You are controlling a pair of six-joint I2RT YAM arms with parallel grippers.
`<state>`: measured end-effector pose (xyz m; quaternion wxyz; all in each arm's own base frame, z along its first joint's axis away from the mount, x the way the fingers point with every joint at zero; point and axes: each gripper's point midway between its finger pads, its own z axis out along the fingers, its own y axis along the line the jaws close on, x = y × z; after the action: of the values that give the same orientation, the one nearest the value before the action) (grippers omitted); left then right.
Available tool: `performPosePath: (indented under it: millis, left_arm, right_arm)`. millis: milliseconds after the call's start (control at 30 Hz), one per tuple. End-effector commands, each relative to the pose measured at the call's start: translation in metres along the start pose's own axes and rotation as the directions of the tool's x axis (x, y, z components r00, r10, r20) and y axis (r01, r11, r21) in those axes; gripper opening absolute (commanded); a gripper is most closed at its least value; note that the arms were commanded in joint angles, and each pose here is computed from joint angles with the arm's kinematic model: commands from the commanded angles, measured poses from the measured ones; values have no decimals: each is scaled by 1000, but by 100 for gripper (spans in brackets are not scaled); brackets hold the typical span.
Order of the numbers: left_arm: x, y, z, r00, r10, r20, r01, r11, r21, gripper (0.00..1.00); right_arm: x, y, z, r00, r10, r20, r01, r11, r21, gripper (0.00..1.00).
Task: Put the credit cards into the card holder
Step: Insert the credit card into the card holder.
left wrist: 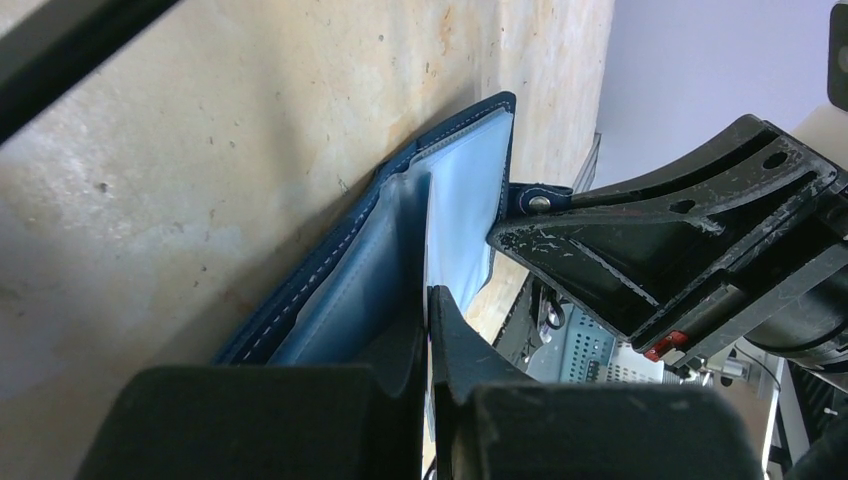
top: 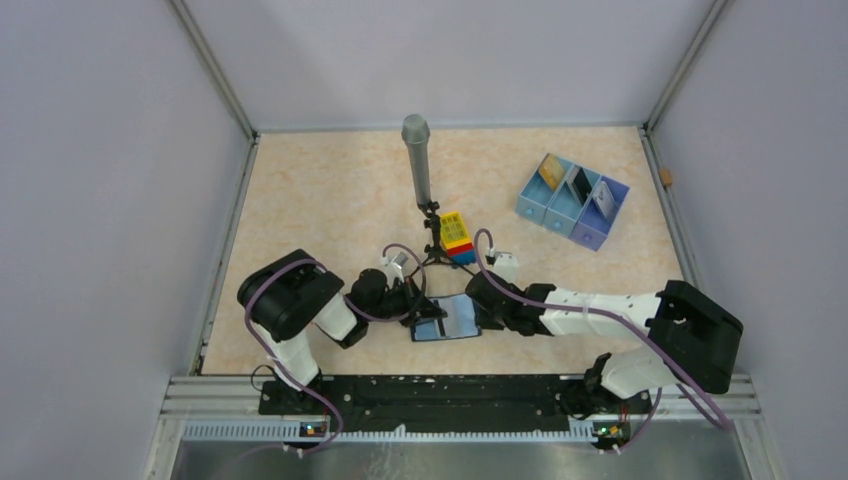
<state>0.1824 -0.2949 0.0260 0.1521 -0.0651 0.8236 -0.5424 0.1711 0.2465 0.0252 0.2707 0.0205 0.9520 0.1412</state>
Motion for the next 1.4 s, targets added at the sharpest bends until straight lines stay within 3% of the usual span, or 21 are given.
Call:
performPosePath:
  millis: [0, 433, 1067, 1367]
  left_arm:
    - [9, 2, 1, 999, -12, -34, 12, 1000, -3, 0]
    - [14, 5, -4, 997, -71, -38, 71, 997, -21, 0]
    - [9, 9, 17, 999, -39, -3, 39, 998, -46, 0]
    - [5, 21, 14, 1000, 15, 9, -14, 985, -171, 27]
  right_arm:
    - [-10, 10, -3, 999, 14, 36, -14, 1000, -4, 0]
    - [-13, 0, -6, 998, 26, 52, -28, 999, 43, 0]
    - [-11, 15, -6, 998, 44, 52, -43, 999, -19, 0]
    - [-12, 5, -9, 996, 57, 73, -58, 998, 7, 0]
